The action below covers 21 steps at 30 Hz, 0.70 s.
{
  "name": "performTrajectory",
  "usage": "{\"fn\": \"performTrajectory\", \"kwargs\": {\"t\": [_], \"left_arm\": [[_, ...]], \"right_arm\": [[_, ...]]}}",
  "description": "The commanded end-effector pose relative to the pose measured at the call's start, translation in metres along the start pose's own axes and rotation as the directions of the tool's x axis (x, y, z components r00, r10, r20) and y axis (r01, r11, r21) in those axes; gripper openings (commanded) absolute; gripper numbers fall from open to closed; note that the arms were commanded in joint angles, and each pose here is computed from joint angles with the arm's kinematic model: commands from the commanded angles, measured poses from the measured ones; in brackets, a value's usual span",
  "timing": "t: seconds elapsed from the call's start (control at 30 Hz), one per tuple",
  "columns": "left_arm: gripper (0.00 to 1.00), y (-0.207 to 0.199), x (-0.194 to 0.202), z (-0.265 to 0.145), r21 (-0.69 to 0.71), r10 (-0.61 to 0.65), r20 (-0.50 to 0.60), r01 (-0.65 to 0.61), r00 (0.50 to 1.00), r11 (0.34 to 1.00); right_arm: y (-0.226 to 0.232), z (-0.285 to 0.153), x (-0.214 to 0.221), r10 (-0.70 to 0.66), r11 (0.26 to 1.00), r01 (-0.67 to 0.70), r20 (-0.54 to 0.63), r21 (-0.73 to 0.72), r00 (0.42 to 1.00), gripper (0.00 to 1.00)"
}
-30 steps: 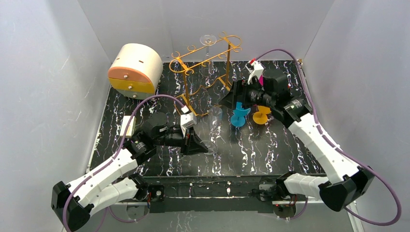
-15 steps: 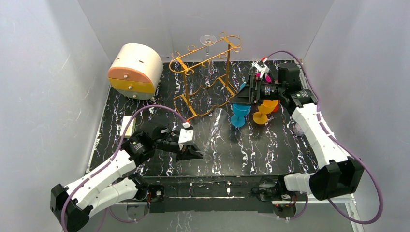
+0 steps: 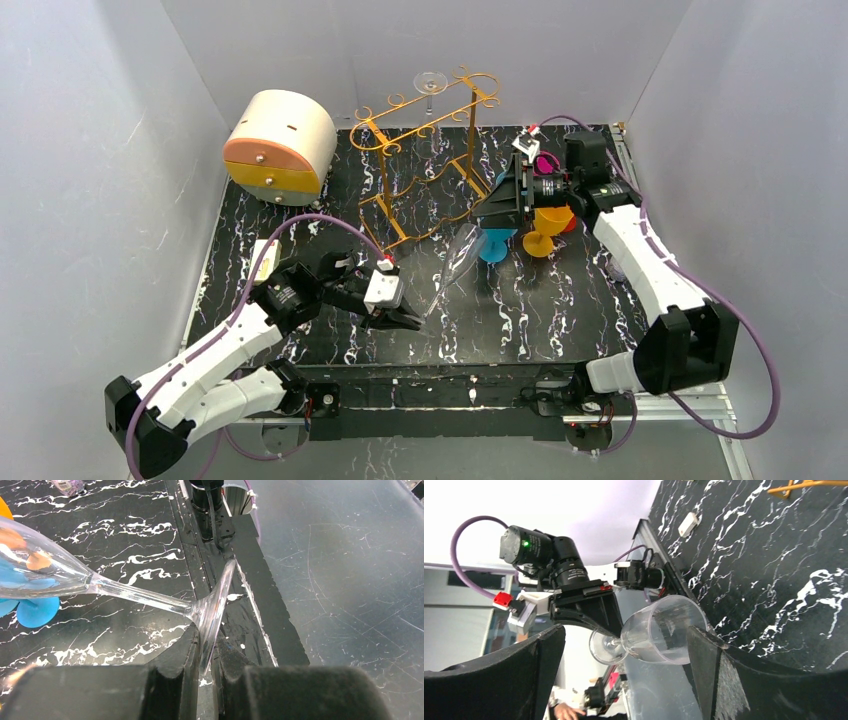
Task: Take the wine glass off the wine glass rack
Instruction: Place the wine glass at the center of the board.
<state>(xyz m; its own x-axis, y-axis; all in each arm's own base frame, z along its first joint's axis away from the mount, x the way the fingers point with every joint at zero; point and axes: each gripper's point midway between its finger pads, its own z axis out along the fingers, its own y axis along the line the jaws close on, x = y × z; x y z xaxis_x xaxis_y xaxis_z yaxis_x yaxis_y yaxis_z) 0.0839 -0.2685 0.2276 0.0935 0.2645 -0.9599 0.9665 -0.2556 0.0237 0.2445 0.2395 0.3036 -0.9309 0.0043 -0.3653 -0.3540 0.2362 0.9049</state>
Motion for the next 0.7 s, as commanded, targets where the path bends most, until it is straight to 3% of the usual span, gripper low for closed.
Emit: {"fn": "performTrajectory", "kwargs": {"t": [0.0,0.47,0.67], "left_arm": [[0.0,0.001,-0.009,-0.001,0.013,0.07,0.01,-0.07,0.998,0.997],[0.0,0.001,-0.009,-0.001,0.036,0.121,0.004,-0.121,0.993,0.992],[0.0,0.004,-0.01,-0.003,0.03,0.131,-0.017,-0.131,0.991,0.991]], "right_arm": [[0.01,-0.003,0.004,0.006,0.992,-0.02,-0.112,-0.124,0.994,0.96],[0.024,-0.012,0.024,0.018,0.968,-0.071,-0.213,-0.24,0.977,0.77],[0.029,-0.009,0.033,0.018,0.961,-0.086,-0.249,-0.263,0.968,0.64]]}}
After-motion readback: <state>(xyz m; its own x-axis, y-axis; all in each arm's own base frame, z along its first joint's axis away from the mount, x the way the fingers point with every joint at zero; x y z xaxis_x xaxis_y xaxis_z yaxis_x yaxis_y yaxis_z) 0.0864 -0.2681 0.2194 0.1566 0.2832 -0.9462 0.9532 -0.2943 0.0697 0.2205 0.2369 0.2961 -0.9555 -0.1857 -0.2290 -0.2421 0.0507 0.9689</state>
